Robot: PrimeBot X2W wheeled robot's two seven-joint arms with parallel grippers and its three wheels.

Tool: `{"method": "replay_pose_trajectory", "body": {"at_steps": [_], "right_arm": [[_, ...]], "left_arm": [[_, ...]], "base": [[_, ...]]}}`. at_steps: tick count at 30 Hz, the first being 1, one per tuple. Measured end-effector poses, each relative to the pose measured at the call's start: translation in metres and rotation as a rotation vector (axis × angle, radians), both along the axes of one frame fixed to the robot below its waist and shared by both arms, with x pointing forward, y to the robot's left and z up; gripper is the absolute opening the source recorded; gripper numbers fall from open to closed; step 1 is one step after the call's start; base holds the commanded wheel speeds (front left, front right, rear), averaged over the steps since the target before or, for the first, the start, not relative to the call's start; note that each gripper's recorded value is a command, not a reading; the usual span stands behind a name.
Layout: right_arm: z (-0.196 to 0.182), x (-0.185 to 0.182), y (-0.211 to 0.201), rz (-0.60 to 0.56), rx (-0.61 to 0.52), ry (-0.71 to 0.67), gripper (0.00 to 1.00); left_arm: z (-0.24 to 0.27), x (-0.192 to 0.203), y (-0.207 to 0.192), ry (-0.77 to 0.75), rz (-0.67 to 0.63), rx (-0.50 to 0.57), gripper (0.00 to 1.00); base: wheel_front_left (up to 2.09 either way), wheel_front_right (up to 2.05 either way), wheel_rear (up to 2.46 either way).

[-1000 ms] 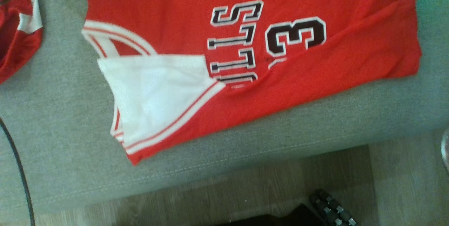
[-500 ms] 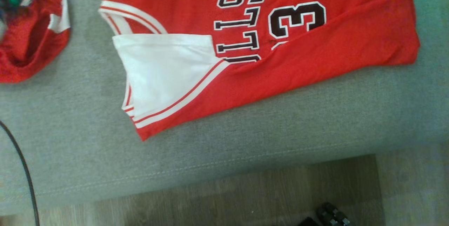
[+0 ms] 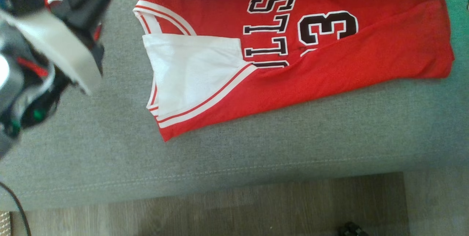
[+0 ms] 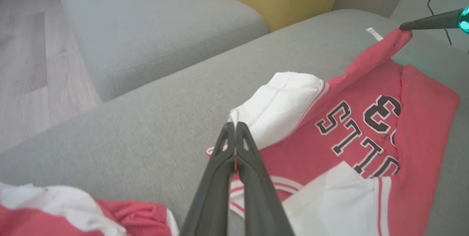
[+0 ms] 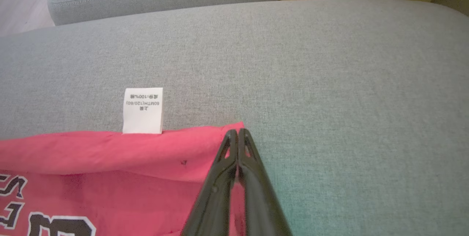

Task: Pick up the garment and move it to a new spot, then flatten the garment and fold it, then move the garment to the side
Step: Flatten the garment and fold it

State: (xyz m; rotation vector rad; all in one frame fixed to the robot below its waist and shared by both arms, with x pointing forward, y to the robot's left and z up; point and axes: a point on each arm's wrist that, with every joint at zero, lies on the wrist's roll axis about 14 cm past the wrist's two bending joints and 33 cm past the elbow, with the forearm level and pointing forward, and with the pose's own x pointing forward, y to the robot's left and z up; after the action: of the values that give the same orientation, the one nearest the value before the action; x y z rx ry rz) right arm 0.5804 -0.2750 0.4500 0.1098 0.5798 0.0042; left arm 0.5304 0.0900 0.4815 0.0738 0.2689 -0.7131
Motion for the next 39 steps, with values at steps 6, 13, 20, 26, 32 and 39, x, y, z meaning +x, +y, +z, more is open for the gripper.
{"method": "replay_pose_trajectory", "body": {"at_steps": [6, 13, 20, 26, 32, 39], "right_arm": [[-0.018, -0.019, -0.006, -0.01, -0.002, 0.046, 0.0], [-0.034, -0.04, -0.017, -0.044, 0.007, 0.099, 0.0], [-0.054, -0.06, -0.02, -0.067, 0.012, 0.161, 0.0], [-0.063, -0.064, -0.008, -0.079, 0.048, 0.146, 0.14], [-0.045, -0.061, -0.007, -0.115, 0.061, -0.029, 1.0], [-0.025, -0.086, -0.02, -0.228, 0.081, -0.233, 1.0]], "left_arm": [[-0.025, -0.047, -0.005, 0.149, -0.014, -0.019, 0.0], [-0.042, -0.071, -0.006, 0.232, -0.015, -0.016, 0.0], [-0.068, -0.095, -0.007, 0.336, 0.0, -0.02, 0.0], [-0.095, -0.105, -0.018, 0.359, 0.065, -0.093, 0.0], [-0.096, -0.095, -0.024, 0.293, 0.187, -0.183, 1.0], [-0.053, -0.077, -0.018, 0.06, 0.367, -0.214, 1.0]], "base": [[0.0, 0.0, 0.0], [0.0, 0.0, 0.0], [0.0, 0.0, 0.0], [0.0, 0.0, 0.0], [0.0, 0.0, 0.0], [0.0, 0.0, 0.0]]}}
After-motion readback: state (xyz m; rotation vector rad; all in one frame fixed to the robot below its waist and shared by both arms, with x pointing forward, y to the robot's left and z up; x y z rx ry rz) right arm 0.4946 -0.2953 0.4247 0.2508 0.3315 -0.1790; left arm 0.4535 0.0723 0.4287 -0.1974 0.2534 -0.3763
